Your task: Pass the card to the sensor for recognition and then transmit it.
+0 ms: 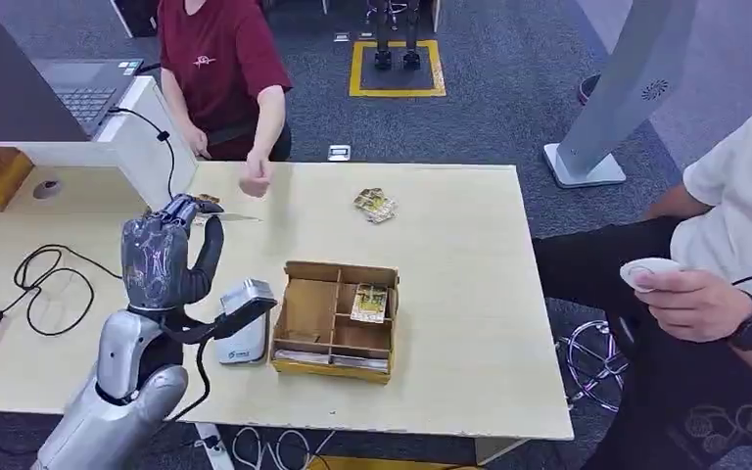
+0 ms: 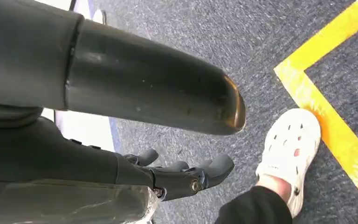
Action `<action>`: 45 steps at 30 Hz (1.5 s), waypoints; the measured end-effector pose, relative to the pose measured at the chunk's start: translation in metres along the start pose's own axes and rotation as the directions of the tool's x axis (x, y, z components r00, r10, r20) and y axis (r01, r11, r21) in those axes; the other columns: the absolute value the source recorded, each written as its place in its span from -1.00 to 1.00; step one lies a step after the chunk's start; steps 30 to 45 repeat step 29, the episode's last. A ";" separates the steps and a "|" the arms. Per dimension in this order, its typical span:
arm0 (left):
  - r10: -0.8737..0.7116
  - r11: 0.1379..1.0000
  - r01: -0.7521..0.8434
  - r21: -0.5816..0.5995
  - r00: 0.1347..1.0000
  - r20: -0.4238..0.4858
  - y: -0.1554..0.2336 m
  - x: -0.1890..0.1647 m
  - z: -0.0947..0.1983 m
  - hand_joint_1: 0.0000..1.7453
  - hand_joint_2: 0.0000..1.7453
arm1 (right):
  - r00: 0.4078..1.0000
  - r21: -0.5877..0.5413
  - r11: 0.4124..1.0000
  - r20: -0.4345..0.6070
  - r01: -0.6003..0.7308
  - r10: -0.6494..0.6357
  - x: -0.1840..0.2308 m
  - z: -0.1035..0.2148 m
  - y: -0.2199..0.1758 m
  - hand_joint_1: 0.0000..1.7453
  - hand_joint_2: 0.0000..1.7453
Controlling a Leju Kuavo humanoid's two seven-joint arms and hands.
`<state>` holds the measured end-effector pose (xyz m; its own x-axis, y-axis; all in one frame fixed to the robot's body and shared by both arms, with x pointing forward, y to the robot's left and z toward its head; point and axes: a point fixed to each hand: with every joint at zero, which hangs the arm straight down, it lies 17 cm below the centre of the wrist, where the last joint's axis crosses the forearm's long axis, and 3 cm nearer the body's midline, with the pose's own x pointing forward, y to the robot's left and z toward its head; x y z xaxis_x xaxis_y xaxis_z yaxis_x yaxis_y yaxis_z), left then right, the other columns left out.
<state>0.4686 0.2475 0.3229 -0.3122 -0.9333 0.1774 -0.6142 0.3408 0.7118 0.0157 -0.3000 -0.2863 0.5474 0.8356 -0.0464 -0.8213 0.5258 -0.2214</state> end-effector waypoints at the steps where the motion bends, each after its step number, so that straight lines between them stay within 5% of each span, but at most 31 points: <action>1: -0.013 1.000 0.012 -0.008 1.000 -0.010 -0.003 -0.004 -0.003 1.00 1.00 | 1.000 -0.001 1.000 0.000 0.000 0.000 0.000 0.000 0.000 -1.00 -1.00; 21: -0.100 0.989 0.089 -0.114 0.991 -0.094 -0.041 -0.049 0.005 1.00 1.00 | 1.000 -0.003 1.000 0.003 -0.009 0.009 0.000 0.000 0.000 -1.00 -1.00; 23: -0.101 0.989 0.090 -0.115 0.990 -0.095 -0.042 -0.050 0.005 0.78 1.00 | 1.000 -0.003 1.000 0.003 -0.009 0.009 0.000 0.000 -0.001 -1.00 -1.00; 24: -0.101 0.989 0.090 -0.116 0.990 -0.096 -0.042 -0.051 0.005 -0.98 1.00 | 1.000 -0.003 1.000 0.003 -0.009 0.009 0.000 0.000 -0.001 -1.00 -1.00; 45: -0.098 0.991 0.087 -0.101 0.990 -0.103 -0.039 -0.053 0.005 -1.00 1.00 | 1.000 -0.003 1.000 0.003 -0.011 0.011 0.001 0.000 -0.001 -1.00 -1.00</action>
